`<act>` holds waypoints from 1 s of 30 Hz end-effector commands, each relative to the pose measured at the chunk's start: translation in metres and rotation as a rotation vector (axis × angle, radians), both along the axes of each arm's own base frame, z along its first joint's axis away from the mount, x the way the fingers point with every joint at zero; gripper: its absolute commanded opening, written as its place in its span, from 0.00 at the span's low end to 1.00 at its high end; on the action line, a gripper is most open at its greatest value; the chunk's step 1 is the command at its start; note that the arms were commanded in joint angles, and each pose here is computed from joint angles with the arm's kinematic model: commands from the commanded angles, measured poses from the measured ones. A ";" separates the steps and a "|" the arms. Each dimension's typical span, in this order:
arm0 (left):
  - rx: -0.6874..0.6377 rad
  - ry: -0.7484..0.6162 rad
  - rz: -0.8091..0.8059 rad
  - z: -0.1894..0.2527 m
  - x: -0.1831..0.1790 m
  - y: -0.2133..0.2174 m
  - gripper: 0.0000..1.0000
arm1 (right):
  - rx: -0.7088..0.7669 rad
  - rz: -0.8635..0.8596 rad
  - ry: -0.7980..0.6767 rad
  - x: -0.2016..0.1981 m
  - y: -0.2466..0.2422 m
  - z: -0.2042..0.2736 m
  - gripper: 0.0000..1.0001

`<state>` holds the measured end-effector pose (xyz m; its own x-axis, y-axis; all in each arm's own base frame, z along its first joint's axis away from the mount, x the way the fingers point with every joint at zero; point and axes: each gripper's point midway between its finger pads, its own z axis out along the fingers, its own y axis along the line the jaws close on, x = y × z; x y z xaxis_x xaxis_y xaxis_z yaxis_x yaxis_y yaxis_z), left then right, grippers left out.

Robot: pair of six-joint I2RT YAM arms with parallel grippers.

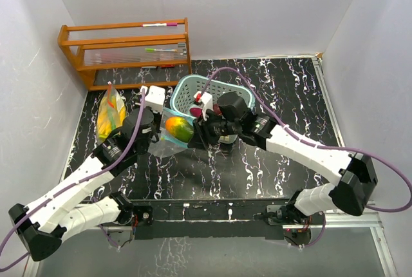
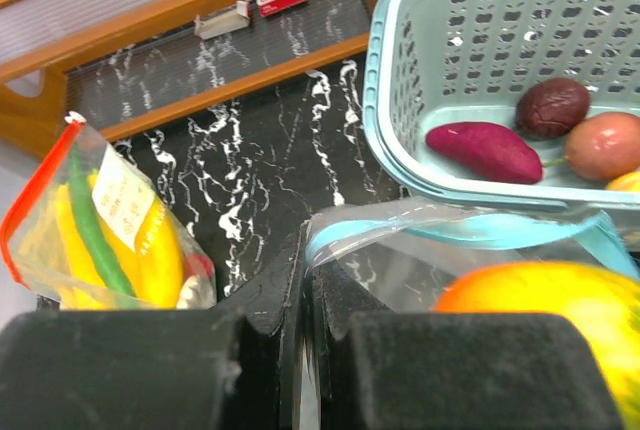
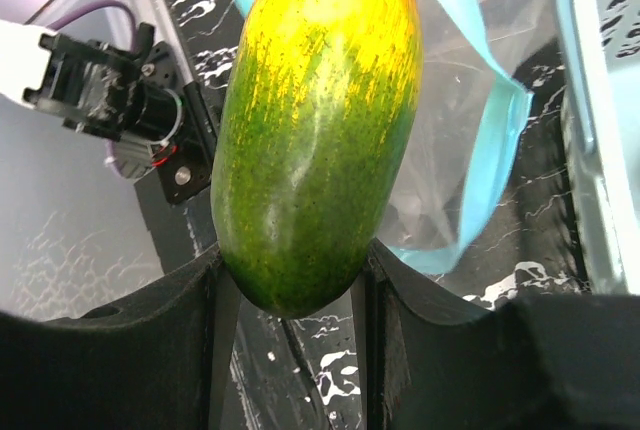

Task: Place the food in the zip-top bag and seal the zipper
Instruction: Place the fake fruit in the zipper food storage bag.

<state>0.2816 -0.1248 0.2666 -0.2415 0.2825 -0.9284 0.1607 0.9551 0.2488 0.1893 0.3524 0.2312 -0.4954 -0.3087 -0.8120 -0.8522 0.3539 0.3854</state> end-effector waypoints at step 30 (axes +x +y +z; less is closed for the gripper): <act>-0.274 0.065 -0.186 0.025 -0.031 -0.033 0.00 | -0.067 -0.231 -0.074 0.027 0.023 0.037 0.98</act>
<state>0.2508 -0.1620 0.2767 -0.2875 0.1045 -0.9521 0.3658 0.9307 -0.0083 0.2147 0.3802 0.2218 -0.5579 -0.3559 -0.7497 -0.7621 0.5774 0.2929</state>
